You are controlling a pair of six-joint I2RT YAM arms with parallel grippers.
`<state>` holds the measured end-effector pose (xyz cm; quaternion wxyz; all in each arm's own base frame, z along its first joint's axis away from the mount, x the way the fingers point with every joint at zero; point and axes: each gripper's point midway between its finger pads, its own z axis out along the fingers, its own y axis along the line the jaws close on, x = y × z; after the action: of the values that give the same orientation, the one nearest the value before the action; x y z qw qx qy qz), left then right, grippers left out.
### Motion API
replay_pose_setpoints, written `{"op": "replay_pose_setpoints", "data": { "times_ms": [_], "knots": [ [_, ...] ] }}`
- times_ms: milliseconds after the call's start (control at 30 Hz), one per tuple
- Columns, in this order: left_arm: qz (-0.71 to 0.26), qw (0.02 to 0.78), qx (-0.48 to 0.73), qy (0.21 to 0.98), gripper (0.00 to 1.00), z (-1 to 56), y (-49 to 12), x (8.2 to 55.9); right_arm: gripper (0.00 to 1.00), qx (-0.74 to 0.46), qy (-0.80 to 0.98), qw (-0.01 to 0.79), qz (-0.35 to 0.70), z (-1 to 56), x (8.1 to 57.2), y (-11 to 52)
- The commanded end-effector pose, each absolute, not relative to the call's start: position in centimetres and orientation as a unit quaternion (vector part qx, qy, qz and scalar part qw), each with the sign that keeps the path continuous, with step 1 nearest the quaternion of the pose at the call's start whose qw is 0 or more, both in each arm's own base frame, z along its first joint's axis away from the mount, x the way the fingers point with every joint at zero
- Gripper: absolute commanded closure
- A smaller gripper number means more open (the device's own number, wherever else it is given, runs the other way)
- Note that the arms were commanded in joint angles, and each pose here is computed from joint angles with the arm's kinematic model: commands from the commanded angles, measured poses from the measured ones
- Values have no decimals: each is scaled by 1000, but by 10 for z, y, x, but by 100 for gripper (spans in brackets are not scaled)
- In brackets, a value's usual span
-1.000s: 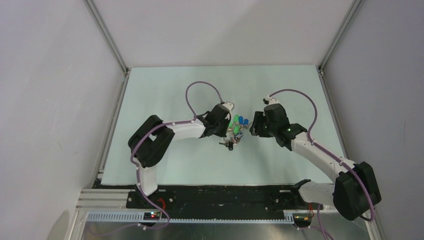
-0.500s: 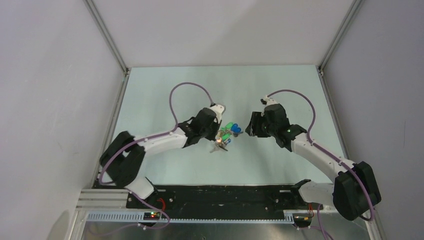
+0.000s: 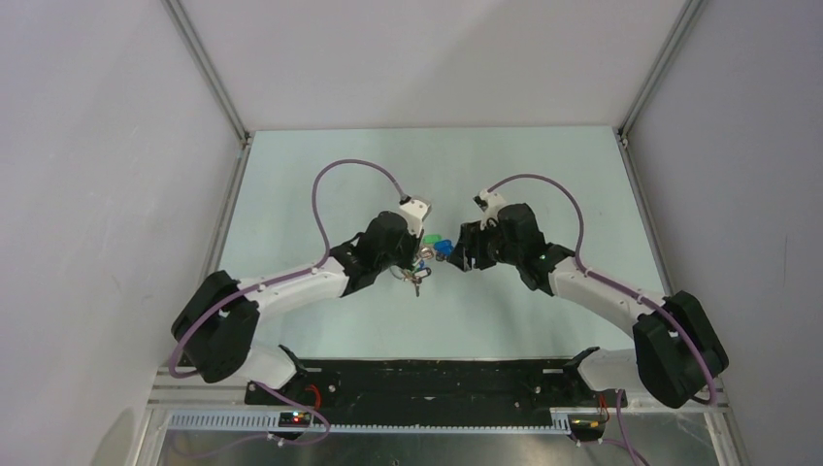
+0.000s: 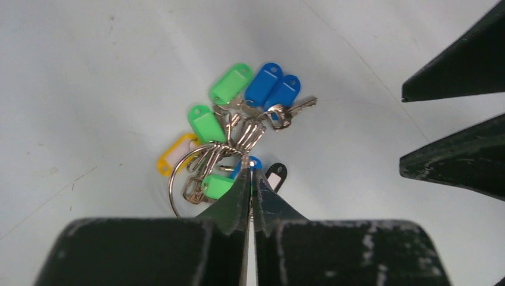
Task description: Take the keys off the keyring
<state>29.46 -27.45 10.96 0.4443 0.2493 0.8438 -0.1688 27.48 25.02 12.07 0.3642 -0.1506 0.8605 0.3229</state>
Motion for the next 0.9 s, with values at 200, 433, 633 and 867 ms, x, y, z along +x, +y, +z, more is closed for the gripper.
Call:
{"op": "replay_pose_setpoints", "data": {
  "times_ms": [200,433,633,867],
  "knots": [
    [-99,454,113,878,33,105,-221,310,37,-145,837,433,301,145,299,248],
    [-78,393,71,913,32,65,-199,323,37,-136,840,435,296,147,299,243],
    [-51,357,73,930,39,37,-196,324,37,-134,836,439,303,153,298,243],
    [-58,315,102,942,73,11,-207,317,37,-128,837,441,299,152,297,240]
  ]
}}
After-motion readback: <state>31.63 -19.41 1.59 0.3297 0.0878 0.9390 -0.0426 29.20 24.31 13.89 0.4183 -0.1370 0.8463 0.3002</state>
